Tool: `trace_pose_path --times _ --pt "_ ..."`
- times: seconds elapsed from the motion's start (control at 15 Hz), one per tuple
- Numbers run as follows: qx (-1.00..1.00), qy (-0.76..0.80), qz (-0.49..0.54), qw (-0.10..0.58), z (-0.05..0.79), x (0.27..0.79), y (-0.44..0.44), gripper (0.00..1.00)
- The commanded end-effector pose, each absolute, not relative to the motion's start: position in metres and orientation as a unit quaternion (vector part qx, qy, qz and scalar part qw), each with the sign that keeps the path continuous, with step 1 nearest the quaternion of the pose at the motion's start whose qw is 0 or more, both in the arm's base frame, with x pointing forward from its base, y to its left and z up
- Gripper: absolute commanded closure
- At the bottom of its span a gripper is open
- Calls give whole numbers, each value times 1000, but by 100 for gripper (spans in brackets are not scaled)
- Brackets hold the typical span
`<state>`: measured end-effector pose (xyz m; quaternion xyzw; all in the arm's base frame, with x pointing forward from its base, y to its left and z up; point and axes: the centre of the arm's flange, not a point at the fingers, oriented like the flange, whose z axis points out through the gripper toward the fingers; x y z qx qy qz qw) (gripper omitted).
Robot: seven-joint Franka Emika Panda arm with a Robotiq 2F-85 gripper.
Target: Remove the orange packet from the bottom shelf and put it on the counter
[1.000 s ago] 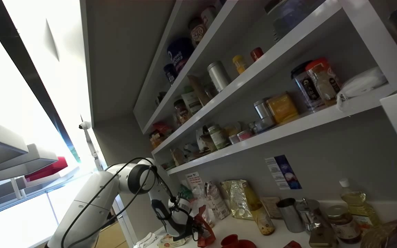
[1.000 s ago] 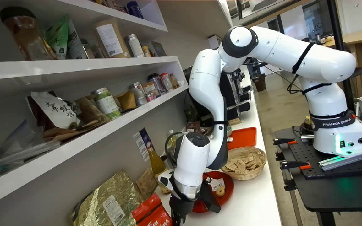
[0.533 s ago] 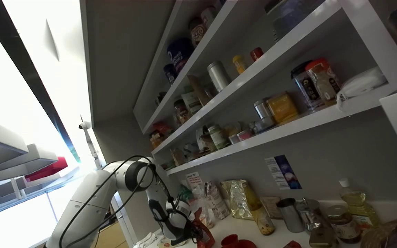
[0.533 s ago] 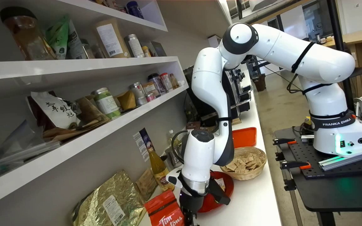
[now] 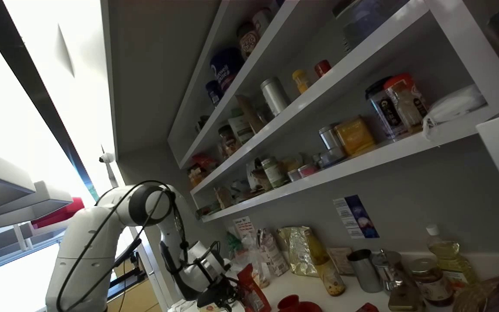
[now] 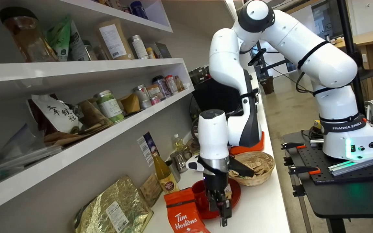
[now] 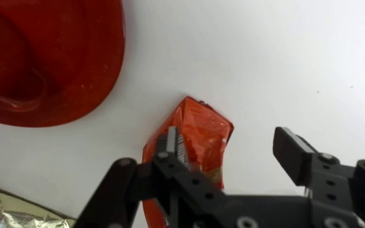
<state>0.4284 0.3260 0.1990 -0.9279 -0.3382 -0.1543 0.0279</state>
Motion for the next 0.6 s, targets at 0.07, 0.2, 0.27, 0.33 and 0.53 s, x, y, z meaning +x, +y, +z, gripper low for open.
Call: trace_pose_path --times 0.07,0.2,0.27,0.33,0.53 --pt "-935 -337 -112 23 290 399 290 0" --pt "-940 -323 -106 29 314 393 284 0" --pt "-943 -313 -107 32 327 391 283 0" --pt "-947 -302 -106 35 340 390 280 0" --pt "-960 -259 -104 37 375 405 270 0"
